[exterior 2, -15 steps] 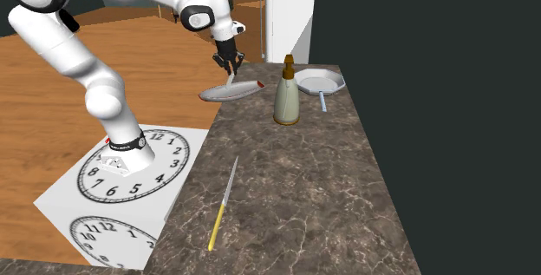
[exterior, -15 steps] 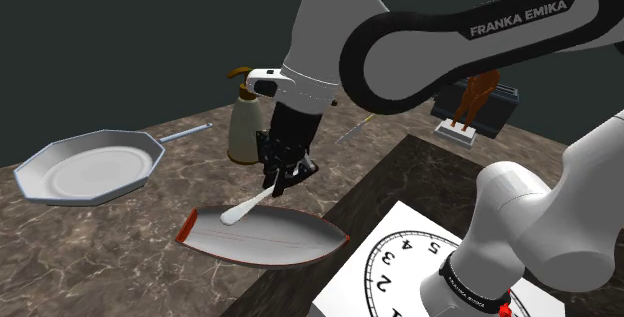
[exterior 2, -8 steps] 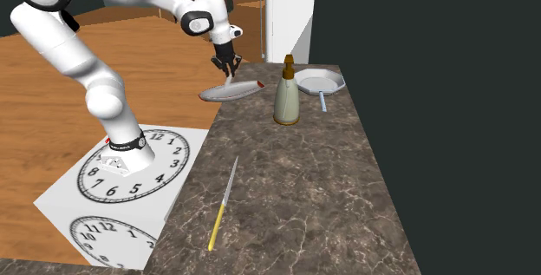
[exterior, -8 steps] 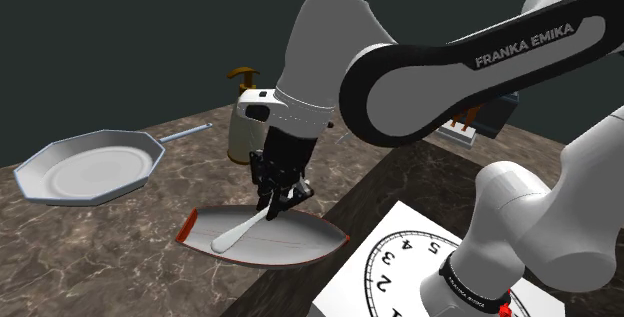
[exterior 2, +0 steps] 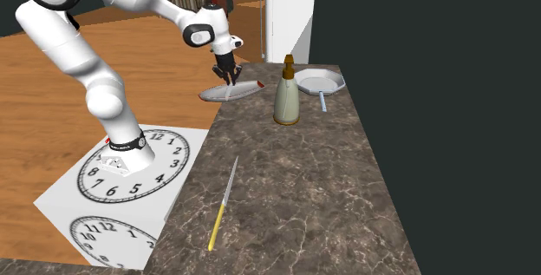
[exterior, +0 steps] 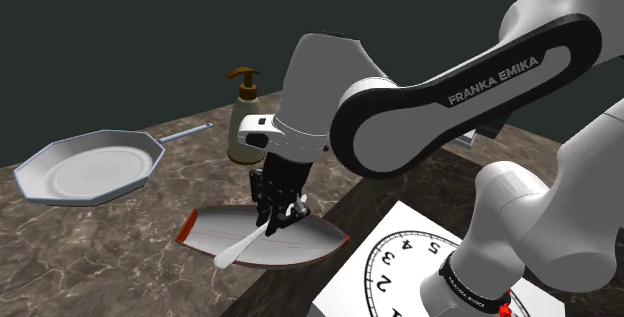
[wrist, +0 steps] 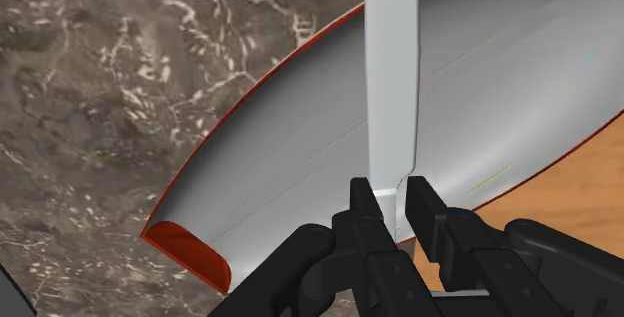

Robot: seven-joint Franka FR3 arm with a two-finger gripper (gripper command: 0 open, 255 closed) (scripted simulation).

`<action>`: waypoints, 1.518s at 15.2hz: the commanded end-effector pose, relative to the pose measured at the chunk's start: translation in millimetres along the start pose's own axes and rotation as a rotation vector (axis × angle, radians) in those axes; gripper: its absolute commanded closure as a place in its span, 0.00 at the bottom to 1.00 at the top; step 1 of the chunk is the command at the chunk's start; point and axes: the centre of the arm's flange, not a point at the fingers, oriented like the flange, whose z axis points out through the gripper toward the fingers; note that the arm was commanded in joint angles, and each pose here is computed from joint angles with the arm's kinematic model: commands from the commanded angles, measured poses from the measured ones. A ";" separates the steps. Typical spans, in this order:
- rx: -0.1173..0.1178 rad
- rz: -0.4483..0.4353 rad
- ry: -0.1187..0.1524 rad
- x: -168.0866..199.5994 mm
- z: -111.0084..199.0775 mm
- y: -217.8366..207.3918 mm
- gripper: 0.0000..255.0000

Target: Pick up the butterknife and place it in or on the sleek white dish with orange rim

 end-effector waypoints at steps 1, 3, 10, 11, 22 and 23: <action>-0.001 0.000 0.000 -2.2 12.1 0.2 1.00; -0.001 0.000 0.000 -2.2 12.1 0.2 1.00; -0.001 0.000 0.000 -2.1 12.0 0.2 0.00; -0.001 0.000 0.000 -2.2 12.0 0.2 0.00; -0.001 0.000 0.000 -2.2 -37.9 0.2 0.00; -0.001 0.000 0.000 -2.2 -37.9 0.2 0.00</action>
